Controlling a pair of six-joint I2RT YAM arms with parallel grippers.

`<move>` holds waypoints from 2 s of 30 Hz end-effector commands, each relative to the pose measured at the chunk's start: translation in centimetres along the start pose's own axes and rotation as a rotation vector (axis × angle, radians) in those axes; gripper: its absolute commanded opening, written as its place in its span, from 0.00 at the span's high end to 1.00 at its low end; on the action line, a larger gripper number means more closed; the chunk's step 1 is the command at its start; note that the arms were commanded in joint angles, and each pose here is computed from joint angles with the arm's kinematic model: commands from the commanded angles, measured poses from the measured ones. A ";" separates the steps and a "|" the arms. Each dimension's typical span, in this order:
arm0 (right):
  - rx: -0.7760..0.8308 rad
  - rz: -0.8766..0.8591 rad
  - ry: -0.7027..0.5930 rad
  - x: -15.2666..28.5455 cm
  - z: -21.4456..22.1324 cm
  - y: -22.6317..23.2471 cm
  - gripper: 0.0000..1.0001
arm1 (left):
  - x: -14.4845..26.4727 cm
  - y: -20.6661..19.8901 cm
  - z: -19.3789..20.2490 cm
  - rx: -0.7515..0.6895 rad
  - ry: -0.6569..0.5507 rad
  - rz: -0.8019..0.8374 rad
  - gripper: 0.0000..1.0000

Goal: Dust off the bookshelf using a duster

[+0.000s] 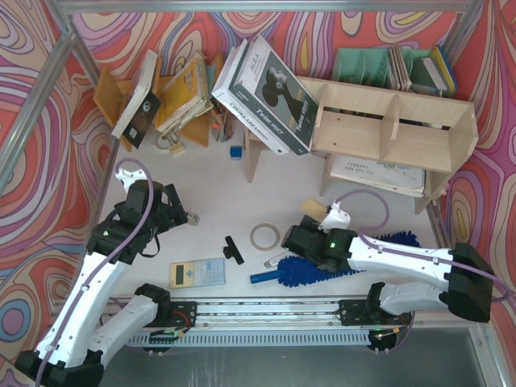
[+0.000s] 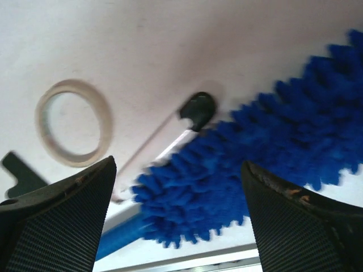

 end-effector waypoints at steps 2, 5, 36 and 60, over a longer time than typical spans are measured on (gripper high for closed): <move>-0.203 0.139 -0.110 0.0 -1.5 -4.3 0.06 | -0.4 -0.1 0.1 -0.004 0.012 0.003 0.02; -0.265 0.153 -0.120 0.0 -1.7 -5.3 0.01 | -0.4 0.0 0.1 -0.001 0.002 0.003 0.02; -0.576 0.228 -0.206 -4.1 -0.5 -11.9 0.18 | -1.2 -0.3 0.2 -0.020 0.049 -0.015 0.02; -0.846 0.064 -0.213 -3.9 -2.1 -11.5 0.87 | 1.4 -8.5 -0.1 -0.332 -0.028 0.244 0.02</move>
Point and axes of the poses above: each gripper's point midway between its finger pads, its own x axis back along the fingers, its own y axis along the line the jaws close on, z = x × y, the point moved 7 cm from there along x, back along the fingers, and after that the axes turned 15 degrees about -x, right-handed, at the moved point
